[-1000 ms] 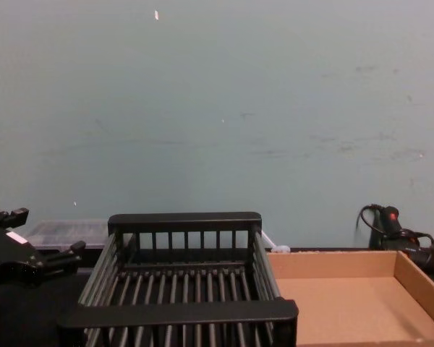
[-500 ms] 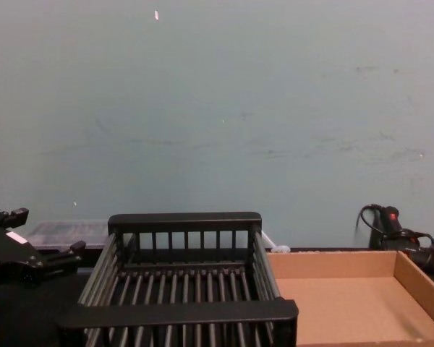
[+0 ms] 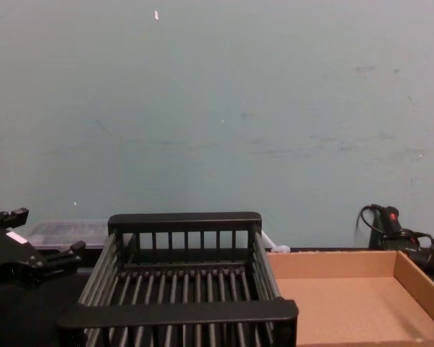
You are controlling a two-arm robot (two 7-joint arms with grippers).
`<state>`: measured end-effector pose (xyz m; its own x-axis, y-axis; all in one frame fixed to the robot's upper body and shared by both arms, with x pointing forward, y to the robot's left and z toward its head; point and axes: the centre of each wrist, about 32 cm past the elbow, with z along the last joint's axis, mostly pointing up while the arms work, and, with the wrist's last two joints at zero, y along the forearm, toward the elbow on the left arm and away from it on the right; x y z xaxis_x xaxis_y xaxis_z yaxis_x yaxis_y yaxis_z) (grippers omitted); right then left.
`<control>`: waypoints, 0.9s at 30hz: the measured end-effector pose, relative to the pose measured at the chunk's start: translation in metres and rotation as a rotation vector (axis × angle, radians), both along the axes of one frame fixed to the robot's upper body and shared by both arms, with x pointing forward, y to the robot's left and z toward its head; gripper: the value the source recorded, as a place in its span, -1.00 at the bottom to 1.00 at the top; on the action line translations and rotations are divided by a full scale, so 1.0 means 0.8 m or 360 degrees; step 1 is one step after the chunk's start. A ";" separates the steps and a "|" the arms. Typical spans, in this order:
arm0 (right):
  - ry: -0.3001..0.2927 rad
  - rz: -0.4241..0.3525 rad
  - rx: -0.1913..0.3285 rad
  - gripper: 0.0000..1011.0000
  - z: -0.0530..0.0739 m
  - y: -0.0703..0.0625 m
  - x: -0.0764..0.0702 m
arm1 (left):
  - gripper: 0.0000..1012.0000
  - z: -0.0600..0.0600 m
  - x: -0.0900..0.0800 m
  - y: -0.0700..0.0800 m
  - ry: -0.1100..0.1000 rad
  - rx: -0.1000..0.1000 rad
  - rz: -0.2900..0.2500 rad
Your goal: Pick up the white tape and place it into the black box , Pick up the silver tape and place it into the brown box.
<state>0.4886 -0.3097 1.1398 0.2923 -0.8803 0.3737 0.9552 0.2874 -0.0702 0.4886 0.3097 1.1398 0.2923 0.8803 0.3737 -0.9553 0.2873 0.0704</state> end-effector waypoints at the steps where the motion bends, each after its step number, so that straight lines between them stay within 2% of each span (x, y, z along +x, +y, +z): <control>1: 0.0000 0.0000 0.0000 0.98 0.000 0.000 0.000 | 0.98 0.000 0.000 0.000 0.0000 0.0000 0.0000; 27: 0.0000 0.0000 0.0000 0.98 0.000 0.000 0.000 | 0.98 0.000 0.000 0.000 0.0000 0.0000 0.0000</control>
<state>0.4886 -0.3097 1.1398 0.2923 -0.8803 0.3738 0.9553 0.2873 -0.0702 0.4886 0.3097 1.1397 0.2923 0.8803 0.3737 -0.9553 0.2873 0.0704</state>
